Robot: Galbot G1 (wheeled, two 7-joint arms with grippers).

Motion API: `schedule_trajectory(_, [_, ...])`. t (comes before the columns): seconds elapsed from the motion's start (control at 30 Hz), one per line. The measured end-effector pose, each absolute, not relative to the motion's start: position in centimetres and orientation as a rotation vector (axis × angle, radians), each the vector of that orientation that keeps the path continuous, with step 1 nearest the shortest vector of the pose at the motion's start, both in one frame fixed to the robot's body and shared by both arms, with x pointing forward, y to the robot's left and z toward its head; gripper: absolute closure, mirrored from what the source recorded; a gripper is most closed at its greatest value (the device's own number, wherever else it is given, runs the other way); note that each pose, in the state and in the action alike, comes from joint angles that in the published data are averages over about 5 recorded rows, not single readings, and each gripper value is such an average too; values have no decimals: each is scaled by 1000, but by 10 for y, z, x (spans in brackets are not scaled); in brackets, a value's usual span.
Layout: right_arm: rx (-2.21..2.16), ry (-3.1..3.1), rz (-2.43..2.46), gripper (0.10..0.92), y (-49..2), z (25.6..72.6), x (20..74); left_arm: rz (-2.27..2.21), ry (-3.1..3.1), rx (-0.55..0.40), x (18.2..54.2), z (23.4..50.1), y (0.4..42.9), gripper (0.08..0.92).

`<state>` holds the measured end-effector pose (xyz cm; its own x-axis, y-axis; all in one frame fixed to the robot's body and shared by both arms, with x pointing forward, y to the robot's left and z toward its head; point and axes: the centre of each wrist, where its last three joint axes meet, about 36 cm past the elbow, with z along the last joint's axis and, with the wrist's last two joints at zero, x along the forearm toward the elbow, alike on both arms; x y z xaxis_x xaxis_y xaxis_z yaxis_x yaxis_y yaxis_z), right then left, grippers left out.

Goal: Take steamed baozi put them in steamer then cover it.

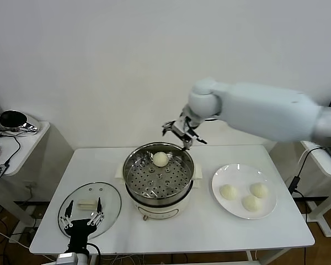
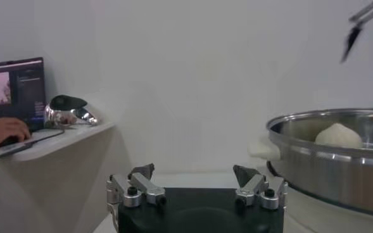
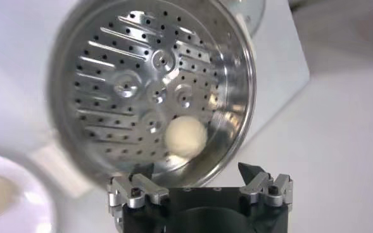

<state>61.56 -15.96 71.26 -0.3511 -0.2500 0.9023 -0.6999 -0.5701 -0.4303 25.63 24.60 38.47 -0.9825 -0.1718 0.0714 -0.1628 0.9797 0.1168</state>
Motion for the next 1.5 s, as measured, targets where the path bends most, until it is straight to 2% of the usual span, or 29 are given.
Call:
schedule_trajectory(0.33, [1389,-1418,1708,200,-260,673,594,-180,-3047,249,255,387,247,177])
schedule_trajectory(0.63, [1315,-1460,1576,200,-309,612,592,-189,-3036,265,252,385,249,177])
schedule_trajectory(1.07, [1276,-1416,1512,200,-343,529,595,-196,-3029,285,252,383,252,177])
schedule_trajectory(1.5, [1286,-1398,1496,200,-339,472,601,-199,-3024,292,252,381,254,177])
